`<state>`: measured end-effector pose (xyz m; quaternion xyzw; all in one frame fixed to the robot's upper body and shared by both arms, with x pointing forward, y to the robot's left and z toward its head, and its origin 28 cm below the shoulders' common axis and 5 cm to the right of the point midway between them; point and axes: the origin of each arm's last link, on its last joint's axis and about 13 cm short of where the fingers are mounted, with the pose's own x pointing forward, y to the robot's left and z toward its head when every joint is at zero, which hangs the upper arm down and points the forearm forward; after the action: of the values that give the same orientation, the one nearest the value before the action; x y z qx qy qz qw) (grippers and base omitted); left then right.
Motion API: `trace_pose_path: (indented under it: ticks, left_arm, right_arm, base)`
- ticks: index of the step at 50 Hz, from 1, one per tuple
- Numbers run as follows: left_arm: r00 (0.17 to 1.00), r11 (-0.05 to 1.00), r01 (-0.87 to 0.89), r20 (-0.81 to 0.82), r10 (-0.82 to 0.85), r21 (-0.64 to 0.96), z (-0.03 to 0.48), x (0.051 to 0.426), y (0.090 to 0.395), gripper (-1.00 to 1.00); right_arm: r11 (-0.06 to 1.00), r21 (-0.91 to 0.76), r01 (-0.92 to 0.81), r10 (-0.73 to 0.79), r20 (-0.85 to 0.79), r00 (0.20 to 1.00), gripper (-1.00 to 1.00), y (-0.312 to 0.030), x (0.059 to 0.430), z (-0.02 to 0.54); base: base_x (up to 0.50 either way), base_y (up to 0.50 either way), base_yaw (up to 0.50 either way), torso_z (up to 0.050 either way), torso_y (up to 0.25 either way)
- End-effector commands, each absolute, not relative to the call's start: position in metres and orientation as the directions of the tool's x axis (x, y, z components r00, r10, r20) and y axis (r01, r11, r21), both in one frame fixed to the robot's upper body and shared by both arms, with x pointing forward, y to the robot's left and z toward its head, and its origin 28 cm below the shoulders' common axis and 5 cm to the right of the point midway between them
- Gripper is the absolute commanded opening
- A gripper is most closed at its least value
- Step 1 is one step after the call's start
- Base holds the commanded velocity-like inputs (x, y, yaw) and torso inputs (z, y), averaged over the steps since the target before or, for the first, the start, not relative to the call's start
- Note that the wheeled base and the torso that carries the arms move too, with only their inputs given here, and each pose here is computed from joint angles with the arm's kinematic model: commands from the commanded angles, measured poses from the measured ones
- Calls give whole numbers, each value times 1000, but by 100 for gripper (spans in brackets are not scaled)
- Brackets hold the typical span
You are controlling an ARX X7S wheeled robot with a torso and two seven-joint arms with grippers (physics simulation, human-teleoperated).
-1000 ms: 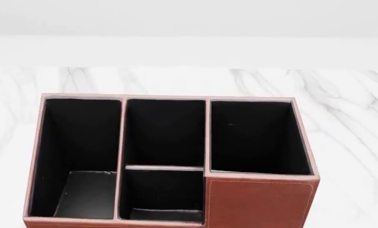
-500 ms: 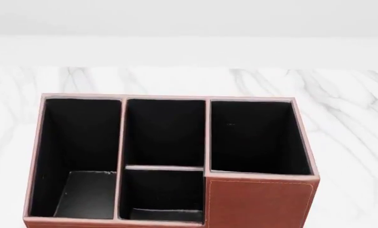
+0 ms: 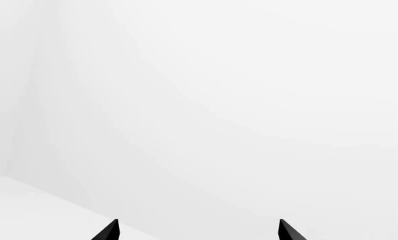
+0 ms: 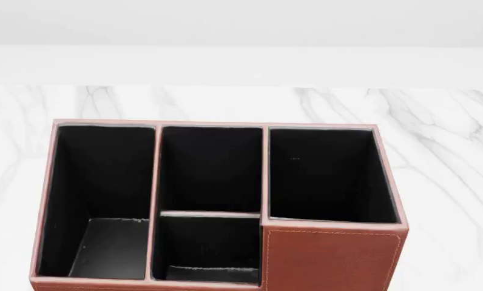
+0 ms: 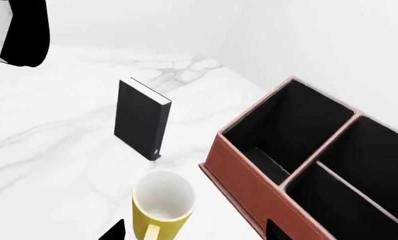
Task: Pick up the yellow and white mug and place it to the right of the caddy.
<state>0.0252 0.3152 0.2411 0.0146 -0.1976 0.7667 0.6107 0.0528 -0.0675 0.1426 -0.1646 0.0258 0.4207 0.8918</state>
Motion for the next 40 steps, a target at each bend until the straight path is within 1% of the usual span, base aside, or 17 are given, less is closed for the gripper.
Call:
trace_pose_path:
  ticks: [1,6,15,16,17,18,25,34,40]
  left_arm:
    - [-249,-172,-943,265,931,-284,241,27,314,100]
    - [-245,-167,-945,267,932,-282,241,28,313,100]
    - [-239,-161,-946,270,933,-281,241,31,312,100]
    - [-237,-160,-947,269,934,-280,241,31,312,100]
    - [-236,-159,-947,268,934,-280,241,31,312,100]
    - [-236,-159,-947,268,934,-280,241,31,312,100]
    - [-227,-150,-949,272,935,-278,241,33,310,100]
    - [-219,-142,-951,273,937,-275,241,34,310,100]
    - [-219,-143,-951,273,937,-274,241,34,310,100]
  right_arm:
    - [525,-207,-826,785,-258,564,100,-67,48,148]
    - [508,-182,-842,788,-296,540,100,-68,48,147]
    - [497,-189,-847,783,-323,531,100,-68,46,143]
    - [476,-156,-865,804,-322,500,100,-39,39,116]
    - [493,-191,-849,783,-327,528,100,-24,41,90]
    - [495,-195,-847,780,-329,532,100,-19,41,85]
    - [504,-200,-840,760,-360,542,100,-16,54,74]
    - [485,-212,-849,769,-359,529,100,-7,60,68]
    - [515,-191,-836,754,-362,548,100,-8,66,65]
  base:
    - [0,0,0,0,0]
    - [0,0,0,0,0]
    - [0,0,0,0,0]
    - [0,0,0,0,0]
    - [0,0,0,0,0]
    - [0,0,0,0,0]
    - [0,0,0,0,0]
    - [0,0,0,0,0]
    - [0,0,0,0,0]
